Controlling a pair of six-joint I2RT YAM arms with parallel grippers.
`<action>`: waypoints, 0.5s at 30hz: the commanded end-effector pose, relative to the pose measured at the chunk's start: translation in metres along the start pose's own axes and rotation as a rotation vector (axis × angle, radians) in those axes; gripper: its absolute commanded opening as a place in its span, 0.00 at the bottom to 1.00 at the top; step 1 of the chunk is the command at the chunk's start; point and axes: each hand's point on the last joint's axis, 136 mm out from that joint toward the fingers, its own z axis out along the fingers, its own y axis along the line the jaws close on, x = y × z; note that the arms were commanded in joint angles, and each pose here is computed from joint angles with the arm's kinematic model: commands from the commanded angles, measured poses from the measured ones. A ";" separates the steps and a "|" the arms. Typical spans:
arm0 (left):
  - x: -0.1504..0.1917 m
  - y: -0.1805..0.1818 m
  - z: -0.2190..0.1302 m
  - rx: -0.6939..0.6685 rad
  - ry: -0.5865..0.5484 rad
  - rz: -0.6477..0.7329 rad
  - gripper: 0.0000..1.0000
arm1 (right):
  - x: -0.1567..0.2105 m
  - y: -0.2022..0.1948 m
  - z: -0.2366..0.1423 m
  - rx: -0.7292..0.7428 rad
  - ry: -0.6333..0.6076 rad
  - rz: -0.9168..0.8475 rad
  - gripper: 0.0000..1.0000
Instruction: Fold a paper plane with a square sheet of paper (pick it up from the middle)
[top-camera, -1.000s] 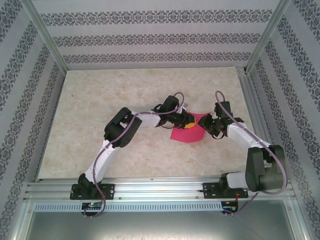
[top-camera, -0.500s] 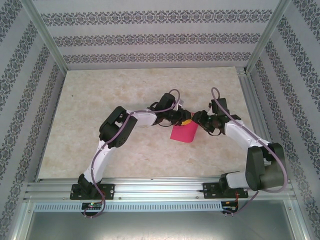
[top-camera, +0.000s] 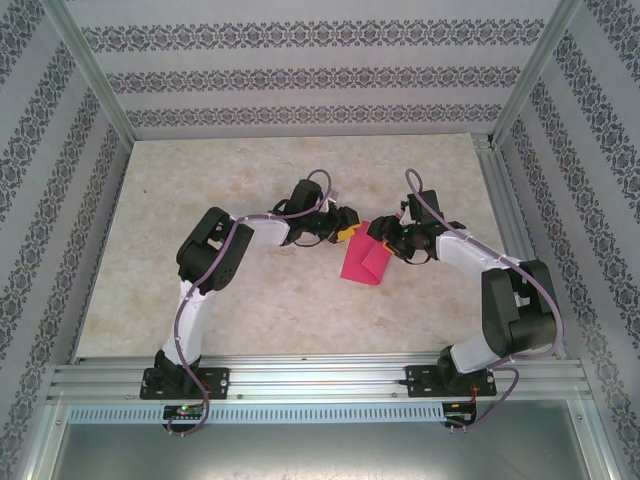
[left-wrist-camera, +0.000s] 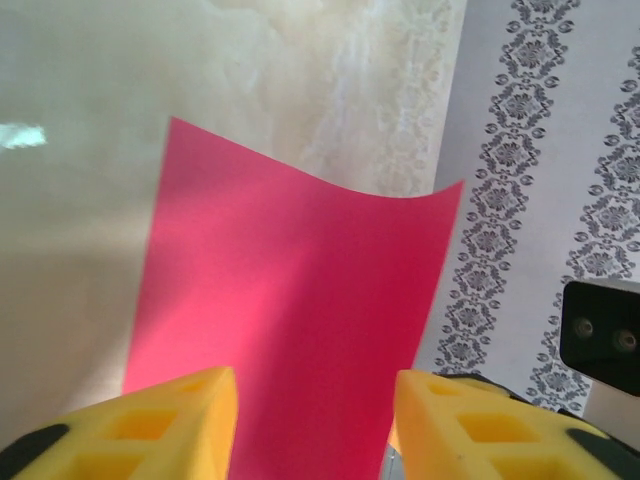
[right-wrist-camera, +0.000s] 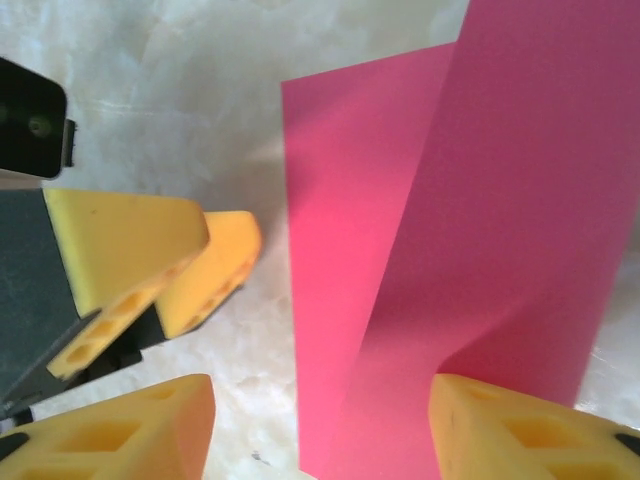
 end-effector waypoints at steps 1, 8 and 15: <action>0.007 -0.031 0.001 0.106 0.052 0.078 0.51 | -0.004 0.018 0.003 -0.097 -0.012 -0.016 0.62; 0.012 -0.036 0.007 0.143 0.113 0.092 0.53 | 0.001 0.018 0.004 -0.125 0.002 -0.027 0.65; 0.024 -0.025 0.013 0.097 0.197 0.101 0.49 | 0.003 0.019 0.005 -0.137 0.008 -0.031 0.65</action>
